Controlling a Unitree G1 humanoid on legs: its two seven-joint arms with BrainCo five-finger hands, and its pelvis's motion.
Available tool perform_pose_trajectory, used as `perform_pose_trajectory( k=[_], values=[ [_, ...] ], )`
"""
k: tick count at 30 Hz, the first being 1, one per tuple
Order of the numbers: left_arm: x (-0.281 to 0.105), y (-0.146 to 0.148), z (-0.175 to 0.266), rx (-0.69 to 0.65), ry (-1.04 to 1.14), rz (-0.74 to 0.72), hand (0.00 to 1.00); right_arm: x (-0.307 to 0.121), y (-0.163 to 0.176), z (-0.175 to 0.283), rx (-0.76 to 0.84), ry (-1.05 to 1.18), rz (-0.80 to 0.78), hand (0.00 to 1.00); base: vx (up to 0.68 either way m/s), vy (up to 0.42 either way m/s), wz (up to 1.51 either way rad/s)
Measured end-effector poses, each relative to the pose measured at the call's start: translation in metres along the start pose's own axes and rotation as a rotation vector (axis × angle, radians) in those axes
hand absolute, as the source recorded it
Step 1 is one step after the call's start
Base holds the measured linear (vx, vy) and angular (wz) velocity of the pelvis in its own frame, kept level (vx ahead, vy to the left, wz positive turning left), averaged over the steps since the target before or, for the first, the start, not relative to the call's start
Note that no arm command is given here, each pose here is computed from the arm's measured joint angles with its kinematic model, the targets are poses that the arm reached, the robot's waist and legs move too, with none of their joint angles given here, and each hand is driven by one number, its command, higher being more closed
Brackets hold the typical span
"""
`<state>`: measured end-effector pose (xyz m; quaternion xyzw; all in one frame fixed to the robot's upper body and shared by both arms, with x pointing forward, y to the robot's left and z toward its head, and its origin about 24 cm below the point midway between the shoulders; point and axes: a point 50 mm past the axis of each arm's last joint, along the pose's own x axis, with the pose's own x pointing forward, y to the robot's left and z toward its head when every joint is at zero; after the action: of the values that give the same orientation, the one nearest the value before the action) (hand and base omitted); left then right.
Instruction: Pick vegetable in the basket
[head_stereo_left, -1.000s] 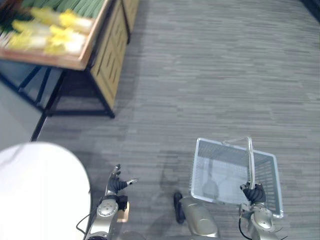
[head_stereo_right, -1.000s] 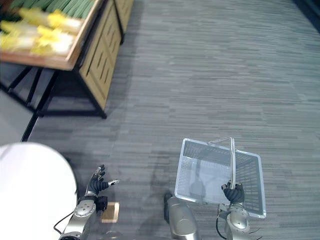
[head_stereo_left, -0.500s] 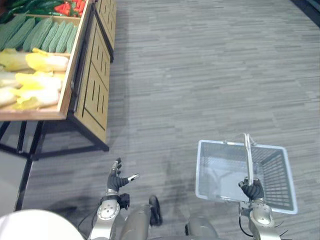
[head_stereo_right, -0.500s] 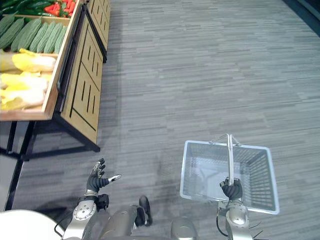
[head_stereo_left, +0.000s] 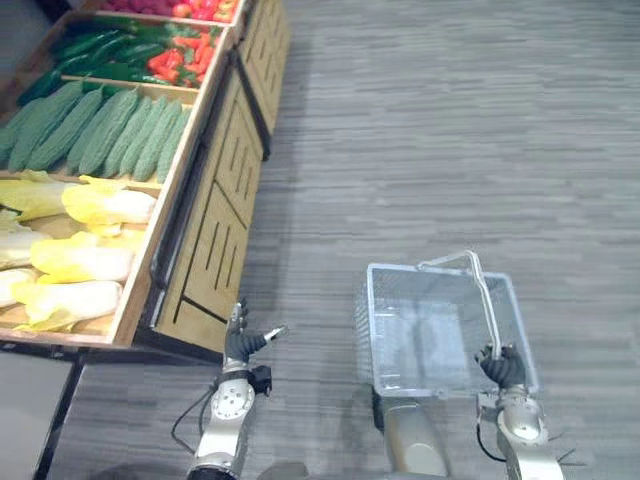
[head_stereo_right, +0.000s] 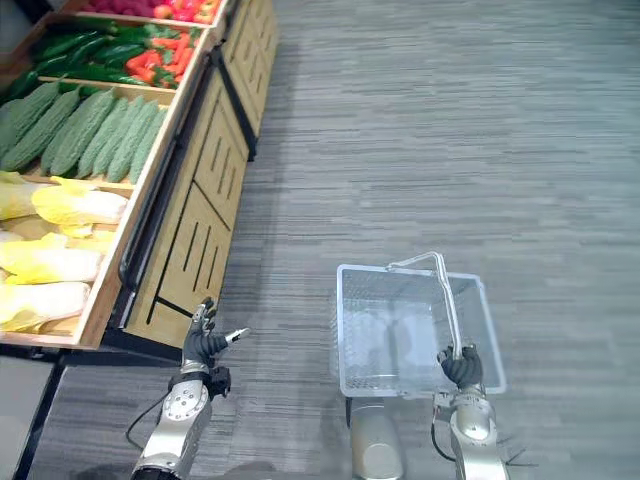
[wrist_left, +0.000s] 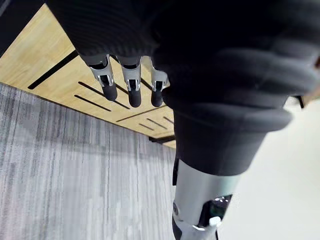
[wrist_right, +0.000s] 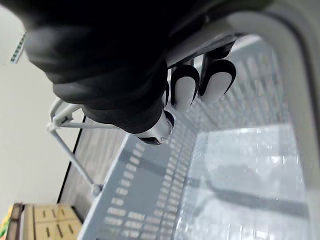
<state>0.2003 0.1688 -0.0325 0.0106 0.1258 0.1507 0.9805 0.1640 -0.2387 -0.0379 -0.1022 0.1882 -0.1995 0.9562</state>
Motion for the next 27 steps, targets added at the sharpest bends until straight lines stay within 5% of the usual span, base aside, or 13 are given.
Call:
perform_pose_trajectory(
  k=[8, 15, 27],
  values=[
    [-0.008, 0.006, -0.004, 0.027, 0.012, 0.029, 0.0, 0.003, -0.055, -0.024, -0.068, 0.097, -0.166, 1.0, 0.39, 0.008, 0.8],
    [-0.008, 0.012, -0.004, 0.066, 0.007, -0.001, 0.0, -0.017, -0.042, -0.083, -0.063, 0.389, -0.124, 1.0, 0.48, 0.05, 1.19],
    [-0.004, -0.012, 0.034, 0.128, -0.176, -0.112, 0.0, -0.026, -0.027, -0.073, 0.021, 0.297, -0.104, 1.0, 0.29, -0.303, 1.21]
  ],
)
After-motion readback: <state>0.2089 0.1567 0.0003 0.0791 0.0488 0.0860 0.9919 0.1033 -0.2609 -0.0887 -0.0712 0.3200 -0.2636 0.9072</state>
